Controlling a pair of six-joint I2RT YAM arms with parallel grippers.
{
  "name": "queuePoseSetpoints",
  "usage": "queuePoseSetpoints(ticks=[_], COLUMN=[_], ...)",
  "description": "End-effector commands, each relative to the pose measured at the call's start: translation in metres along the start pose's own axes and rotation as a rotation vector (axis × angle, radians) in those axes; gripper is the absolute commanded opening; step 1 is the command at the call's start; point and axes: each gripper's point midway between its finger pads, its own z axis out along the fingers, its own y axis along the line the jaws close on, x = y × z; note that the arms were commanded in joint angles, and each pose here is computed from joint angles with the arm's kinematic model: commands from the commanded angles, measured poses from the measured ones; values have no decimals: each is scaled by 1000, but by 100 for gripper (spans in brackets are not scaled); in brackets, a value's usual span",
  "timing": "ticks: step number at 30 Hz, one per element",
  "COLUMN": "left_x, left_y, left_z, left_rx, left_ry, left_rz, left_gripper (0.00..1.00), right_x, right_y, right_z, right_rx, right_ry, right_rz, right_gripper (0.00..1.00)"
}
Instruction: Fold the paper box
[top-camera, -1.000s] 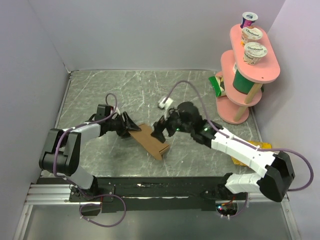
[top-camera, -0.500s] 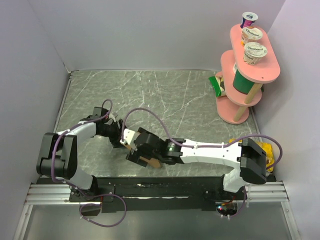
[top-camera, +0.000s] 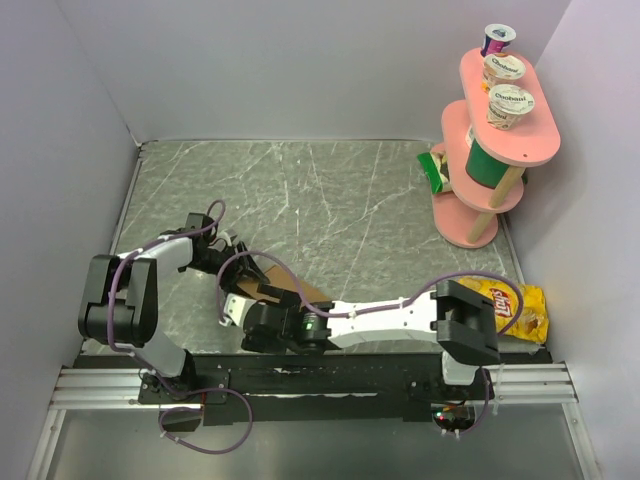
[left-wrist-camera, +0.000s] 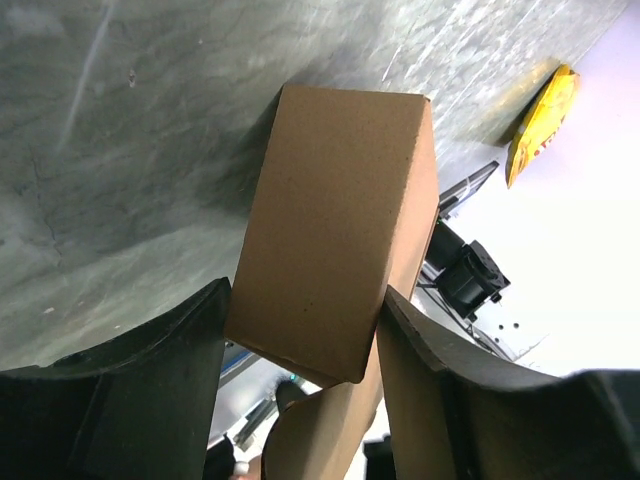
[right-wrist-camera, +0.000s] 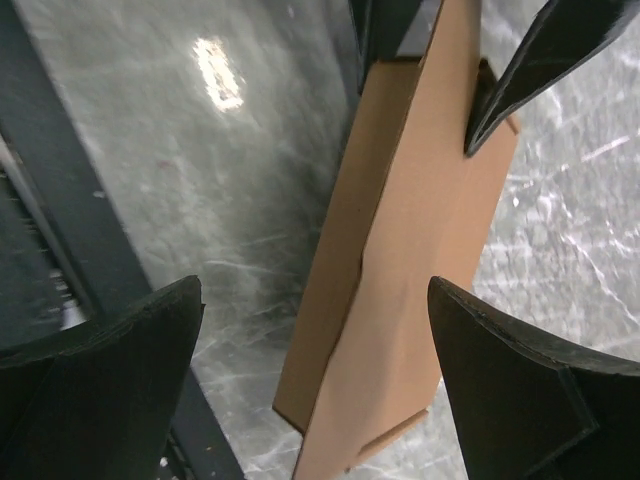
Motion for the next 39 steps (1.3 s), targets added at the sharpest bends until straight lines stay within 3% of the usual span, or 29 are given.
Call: queuePoseSetpoints(ticks=[1,14,17,18,24,27,28,31,39], left_x=[8,12,12,12,12,9,8,0,-60], left_y=[5,-1,-2,-1,-8,-15,-16,-27,-71], left_z=[0,1,-1,-1,-6,-11,-12,-21,-83], left_rx=[-29,3,4,2,26,36,36,55,90], left_ry=[27,52,47,44,23,-1,-9,-53,-356], left_rz=[-46,-60,-52,-51,-21,10,16,54,211], left_gripper=[55,55,55,56,62,72,83,96,96], right_x=[-3,48,56,58,64,64,62,57,30], right_y=[-22,-14,-11,-11,-17,-21,-23,-27,-43], right_z=[6,35,42,42,40,39,36,28,-20], right_rx=[141,212,221,224,249,236,233,208,54], right_ry=[9,136,164,173,176,166,158,146,60], right_rz=[-13,-116,-122,-117,-108,-103,-98,-86,55], right_gripper=[100,99,91,82,58,56,55,54,53])
